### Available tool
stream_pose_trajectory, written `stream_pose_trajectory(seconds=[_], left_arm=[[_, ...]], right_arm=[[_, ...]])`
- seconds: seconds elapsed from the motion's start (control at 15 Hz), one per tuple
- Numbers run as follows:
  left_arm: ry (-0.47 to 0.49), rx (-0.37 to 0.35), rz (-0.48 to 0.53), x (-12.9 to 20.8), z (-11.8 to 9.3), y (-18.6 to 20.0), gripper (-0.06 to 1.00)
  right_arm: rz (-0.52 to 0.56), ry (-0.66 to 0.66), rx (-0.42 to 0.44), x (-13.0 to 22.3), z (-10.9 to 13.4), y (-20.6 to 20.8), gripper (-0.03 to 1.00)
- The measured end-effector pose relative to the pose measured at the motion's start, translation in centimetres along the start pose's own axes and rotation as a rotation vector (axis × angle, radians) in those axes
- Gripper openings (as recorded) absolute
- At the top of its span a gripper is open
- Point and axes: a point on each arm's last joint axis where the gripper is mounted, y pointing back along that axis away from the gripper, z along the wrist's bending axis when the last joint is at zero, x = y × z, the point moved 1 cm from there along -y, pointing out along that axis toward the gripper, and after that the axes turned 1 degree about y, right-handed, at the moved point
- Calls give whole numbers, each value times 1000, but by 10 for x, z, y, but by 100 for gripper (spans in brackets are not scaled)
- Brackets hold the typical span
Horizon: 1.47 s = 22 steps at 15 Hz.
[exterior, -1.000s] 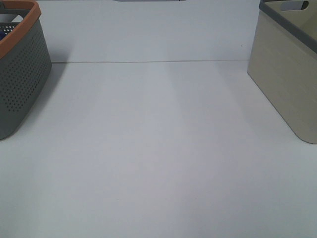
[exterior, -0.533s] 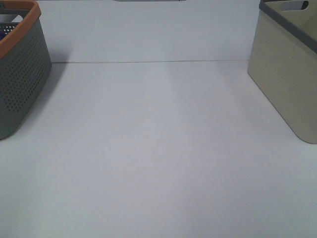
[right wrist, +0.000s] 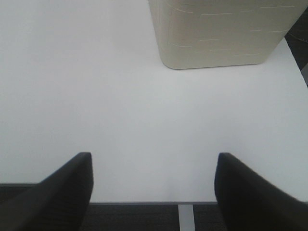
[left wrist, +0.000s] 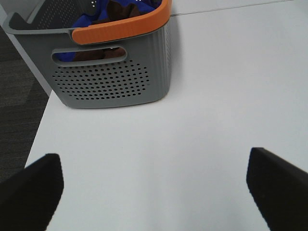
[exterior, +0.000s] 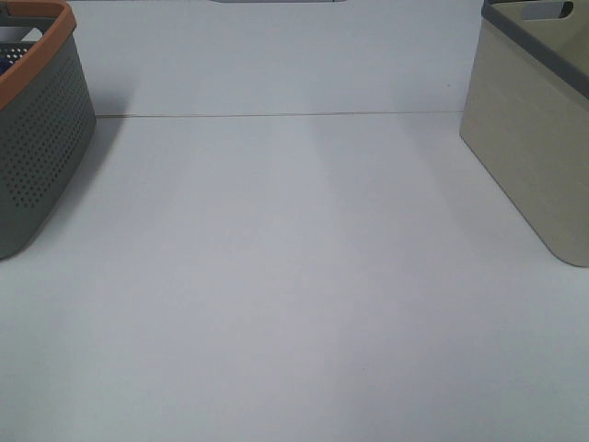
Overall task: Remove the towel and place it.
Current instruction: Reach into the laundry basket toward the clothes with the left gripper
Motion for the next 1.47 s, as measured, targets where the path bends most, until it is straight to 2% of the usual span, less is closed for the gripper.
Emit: stream_pose_trajectory(seconds=[1.27,1.4,1.47], left_arm=[[0,0,0,0,0,0,99],[-17,4,33,-10,1,5,99],[-47,12,82,-23,2,6,99]], right_arm=[[0,0,0,0,0,0,62],[0,0,0,0,0,0,62],[0,0,0,0,0,0,62]])
